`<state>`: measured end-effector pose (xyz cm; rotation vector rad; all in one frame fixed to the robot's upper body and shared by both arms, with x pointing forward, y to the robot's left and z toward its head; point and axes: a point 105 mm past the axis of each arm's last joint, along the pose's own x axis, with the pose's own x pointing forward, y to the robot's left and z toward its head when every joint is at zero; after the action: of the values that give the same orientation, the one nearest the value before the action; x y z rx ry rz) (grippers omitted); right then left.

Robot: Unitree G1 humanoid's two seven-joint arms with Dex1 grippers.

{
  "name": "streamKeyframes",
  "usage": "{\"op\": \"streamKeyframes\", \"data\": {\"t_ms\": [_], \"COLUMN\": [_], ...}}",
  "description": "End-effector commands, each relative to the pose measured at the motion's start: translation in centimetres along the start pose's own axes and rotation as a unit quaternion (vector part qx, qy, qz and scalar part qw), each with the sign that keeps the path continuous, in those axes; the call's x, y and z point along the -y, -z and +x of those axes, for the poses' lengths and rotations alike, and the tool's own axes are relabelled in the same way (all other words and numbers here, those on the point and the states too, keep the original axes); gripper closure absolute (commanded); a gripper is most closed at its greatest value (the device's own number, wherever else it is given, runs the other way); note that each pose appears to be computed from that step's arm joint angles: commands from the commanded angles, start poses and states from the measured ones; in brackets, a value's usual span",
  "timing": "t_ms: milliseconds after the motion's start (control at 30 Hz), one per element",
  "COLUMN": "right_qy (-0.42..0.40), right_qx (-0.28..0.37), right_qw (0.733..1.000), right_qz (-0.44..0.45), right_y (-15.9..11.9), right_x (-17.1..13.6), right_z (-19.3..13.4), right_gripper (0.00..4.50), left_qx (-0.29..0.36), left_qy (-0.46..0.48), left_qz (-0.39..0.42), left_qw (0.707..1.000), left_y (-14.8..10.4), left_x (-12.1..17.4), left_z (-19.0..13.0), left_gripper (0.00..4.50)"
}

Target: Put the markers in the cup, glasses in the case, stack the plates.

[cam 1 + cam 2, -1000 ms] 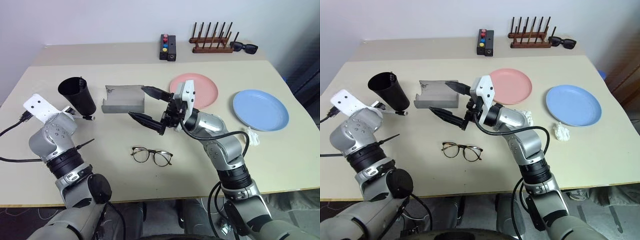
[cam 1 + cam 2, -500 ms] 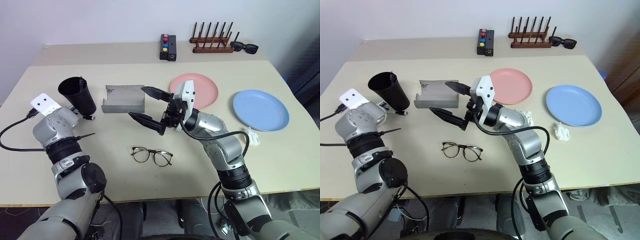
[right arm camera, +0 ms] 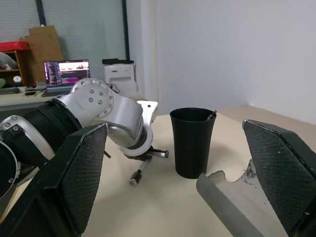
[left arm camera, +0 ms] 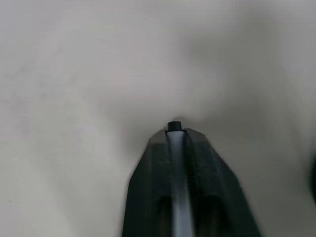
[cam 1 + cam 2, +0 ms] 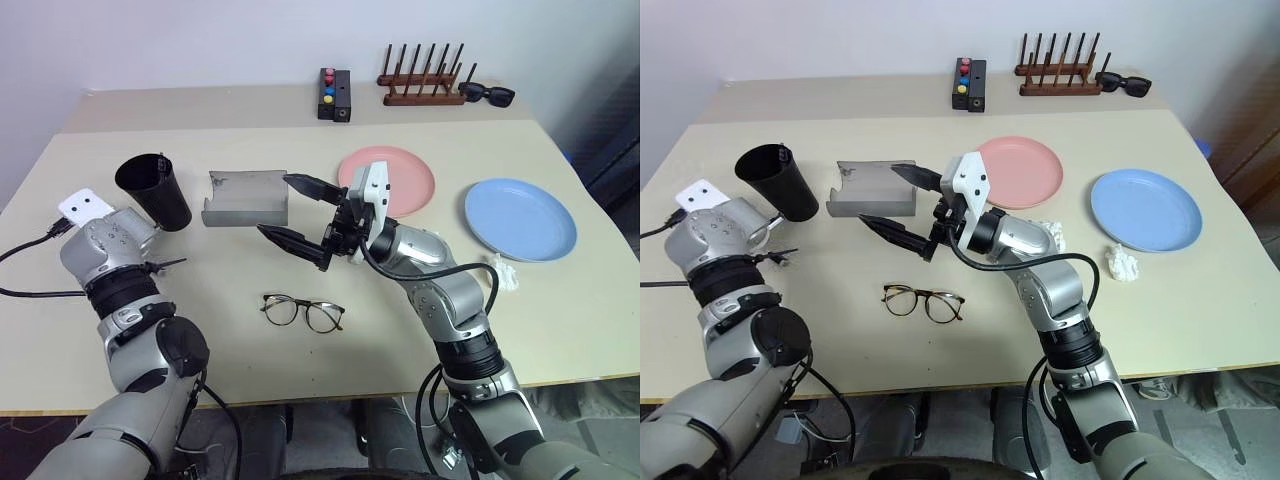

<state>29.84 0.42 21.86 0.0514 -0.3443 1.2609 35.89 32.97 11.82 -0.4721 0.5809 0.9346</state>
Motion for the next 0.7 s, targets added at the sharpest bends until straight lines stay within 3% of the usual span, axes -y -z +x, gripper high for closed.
{"op": "streamKeyframes", "data": {"t_ms": [33,200,300,333,433,500,600,700], "right_qy": [-0.013,-0.013,-0.013,-0.013,-0.014,-0.017,-0.026,-0.030], "right_qx": [0.025,0.024,0.024,0.024,0.023,0.025,0.027,0.027], "right_qw": [1.000,1.000,1.000,1.000,1.000,1.000,0.999,0.999], "right_qz": [-0.014,-0.013,-0.013,-0.013,-0.012,-0.010,-0.003,0.000], "right_y": [-1.4,-1.3,-1.3,-1.3,-1.3,-1.3,-1.4,-1.4], "right_x": [-0.7,-0.7,-0.7,-0.7,-0.7,-0.8,-1.1,-1.2], "right_z": [0.3,0.4,0.3,0.3,0.3,0.4,0.4,0.4], "right_gripper": [0.00,0.00,0.00,0.00,0.00,0.00,0.00,0.00], "left_qx": [0.013,0.039,0.114,0.170,0.334,0.419,0.506,0.544], "left_qy": [-0.021,-0.031,-0.001,0.023,0.126,0.181,0.248,0.303], "left_qz": [-0.015,-0.023,-0.070,-0.084,-0.106,-0.090,-0.061,-0.037], "left_qw": [1.000,0.999,0.991,0.982,0.928,0.885,0.824,0.782], "left_y": [-0.9,-1.4,-3.7,-5.5,-10.7,-12.8,-14.5,-15.0], "left_x": [-1.2,-2.0,-2.3,-2.3,-1.3,-0.4,1.2,2.9], "left_z": [-0.2,-0.4,-1.3,-2.2,-6.6,-9.6,-13.6,-16.1], "left_gripper": [4.49,4.49,4.49,4.49,4.49,4.49,4.49,4.49]}}
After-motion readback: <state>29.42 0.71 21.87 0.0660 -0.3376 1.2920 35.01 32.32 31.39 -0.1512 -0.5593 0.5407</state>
